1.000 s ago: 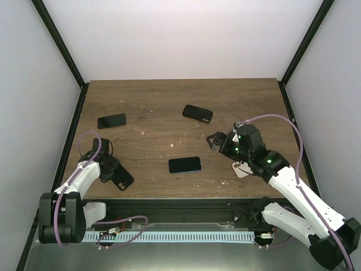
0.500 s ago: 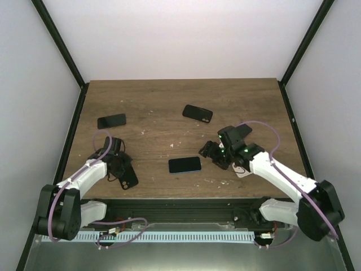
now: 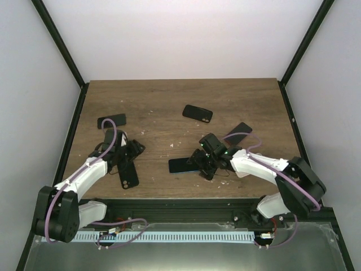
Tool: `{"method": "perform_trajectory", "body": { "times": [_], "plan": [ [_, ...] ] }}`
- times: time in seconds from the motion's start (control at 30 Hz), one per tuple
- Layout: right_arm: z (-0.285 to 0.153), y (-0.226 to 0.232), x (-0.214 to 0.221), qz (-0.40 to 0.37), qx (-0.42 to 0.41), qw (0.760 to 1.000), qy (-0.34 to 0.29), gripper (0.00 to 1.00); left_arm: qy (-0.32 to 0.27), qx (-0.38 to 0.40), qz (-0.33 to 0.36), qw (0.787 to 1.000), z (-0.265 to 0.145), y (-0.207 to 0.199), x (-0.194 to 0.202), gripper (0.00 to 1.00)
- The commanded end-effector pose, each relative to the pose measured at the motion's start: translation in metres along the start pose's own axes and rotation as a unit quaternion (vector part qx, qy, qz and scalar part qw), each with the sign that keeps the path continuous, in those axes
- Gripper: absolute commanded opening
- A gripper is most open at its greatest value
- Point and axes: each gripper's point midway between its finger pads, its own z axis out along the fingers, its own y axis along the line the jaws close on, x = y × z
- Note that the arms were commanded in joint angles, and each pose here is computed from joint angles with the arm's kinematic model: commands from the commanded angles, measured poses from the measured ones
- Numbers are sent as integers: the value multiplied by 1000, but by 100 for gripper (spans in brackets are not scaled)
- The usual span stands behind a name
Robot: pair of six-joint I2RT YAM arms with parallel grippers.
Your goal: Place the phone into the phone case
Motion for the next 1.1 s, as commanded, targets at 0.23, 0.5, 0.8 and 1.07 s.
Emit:
{"method": "perform_trajectory", "body": {
  "times": [0.23, 0.5, 0.8, 1.07],
  "plan": [
    [25, 4, -16, 79, -10, 996, -29, 83, 31, 149, 123, 981, -5, -63, 7, 75],
    [39, 2, -34, 76, 2, 995, -65, 82, 60, 150, 136, 977, 12, -64, 13, 74],
    [37, 33, -72, -38, -25, 990, -131, 83, 102, 163, 148, 970, 42, -81, 28, 70],
    [56, 54, -76, -134, -43, 985, -99, 84, 142, 176, 146, 963, 71, -95, 45, 68]
  ]
}}
